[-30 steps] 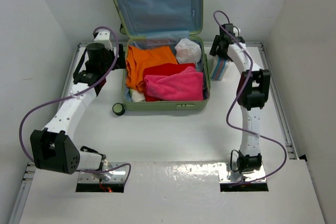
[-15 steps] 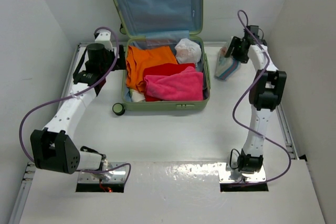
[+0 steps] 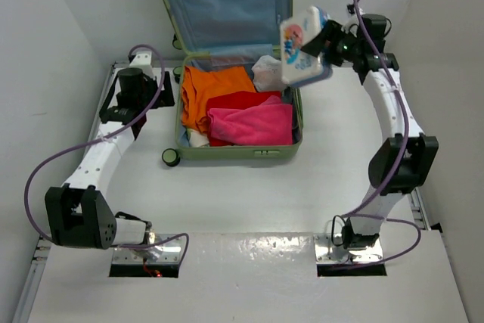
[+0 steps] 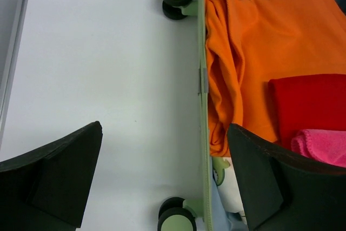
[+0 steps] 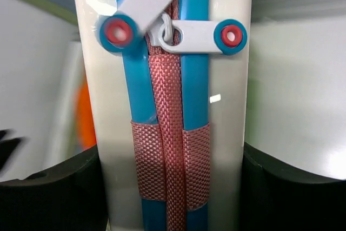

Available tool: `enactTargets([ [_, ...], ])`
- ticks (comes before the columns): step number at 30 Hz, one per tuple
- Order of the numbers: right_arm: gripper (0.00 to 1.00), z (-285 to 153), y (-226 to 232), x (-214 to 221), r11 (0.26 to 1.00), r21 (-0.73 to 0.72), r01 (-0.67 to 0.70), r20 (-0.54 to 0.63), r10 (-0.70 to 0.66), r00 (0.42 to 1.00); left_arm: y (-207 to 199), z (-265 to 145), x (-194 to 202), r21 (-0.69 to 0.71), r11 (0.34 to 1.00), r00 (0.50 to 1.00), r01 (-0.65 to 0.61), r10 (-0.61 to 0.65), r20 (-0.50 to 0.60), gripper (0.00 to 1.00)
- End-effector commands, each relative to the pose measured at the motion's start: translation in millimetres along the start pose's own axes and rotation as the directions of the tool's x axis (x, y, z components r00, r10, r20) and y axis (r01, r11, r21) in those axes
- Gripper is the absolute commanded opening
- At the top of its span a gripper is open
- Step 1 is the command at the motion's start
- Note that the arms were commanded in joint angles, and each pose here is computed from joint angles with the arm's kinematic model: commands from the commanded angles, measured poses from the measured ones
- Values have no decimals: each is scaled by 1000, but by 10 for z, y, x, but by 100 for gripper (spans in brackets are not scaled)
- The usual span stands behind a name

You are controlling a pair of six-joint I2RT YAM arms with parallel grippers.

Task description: Pack the luggage

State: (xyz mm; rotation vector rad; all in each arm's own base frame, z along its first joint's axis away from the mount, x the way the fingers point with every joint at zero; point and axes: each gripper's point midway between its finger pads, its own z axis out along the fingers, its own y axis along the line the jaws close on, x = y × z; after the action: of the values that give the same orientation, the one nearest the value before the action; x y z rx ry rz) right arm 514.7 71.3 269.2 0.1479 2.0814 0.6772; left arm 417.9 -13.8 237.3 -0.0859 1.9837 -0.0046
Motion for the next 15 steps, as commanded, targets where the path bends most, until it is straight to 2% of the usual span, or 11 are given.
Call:
enactTargets([
  [1, 0, -297, 1355, -493, 919, -394, 13, 168, 58, 984, 94, -65, -63, 2, 999, 999, 32, -32, 15, 99],
  [3, 0, -225, 1634, -436, 887, -457, -70, 122, 141, 982, 111, -89, -92, 15, 999, 999, 38, -38, 23, 99],
  [7, 0, 208, 2097, -226, 814, -556, -167, 24, 217, 976, 228, -127, -28, -2, 998, 998, 61, -61, -7, 99],
  [10, 0, 741, 2200, 165, 802, -552, -230, -70, 230, 971, 306, -210, -67, -20, 997, 998, 69, -69, -3, 99],
  [12, 0, 895, 2208, 292, 801, -539, -260, -92, 252, 963, 361, -242, -66, -33, 997, 997, 75, -75, -5, 99],
  [13, 0, 1103, 2165, 532, 806, -511, -299, -136, 268, 954, 391, -285, -52, -34, 997, 998, 68, -69, -13, 99],
  [15, 0, 1227, 2116, 761, 805, -479, -350, -186, 297, 937, 431, -326, -30, -43, 997, 998, 61, -62, -23, 99],
])
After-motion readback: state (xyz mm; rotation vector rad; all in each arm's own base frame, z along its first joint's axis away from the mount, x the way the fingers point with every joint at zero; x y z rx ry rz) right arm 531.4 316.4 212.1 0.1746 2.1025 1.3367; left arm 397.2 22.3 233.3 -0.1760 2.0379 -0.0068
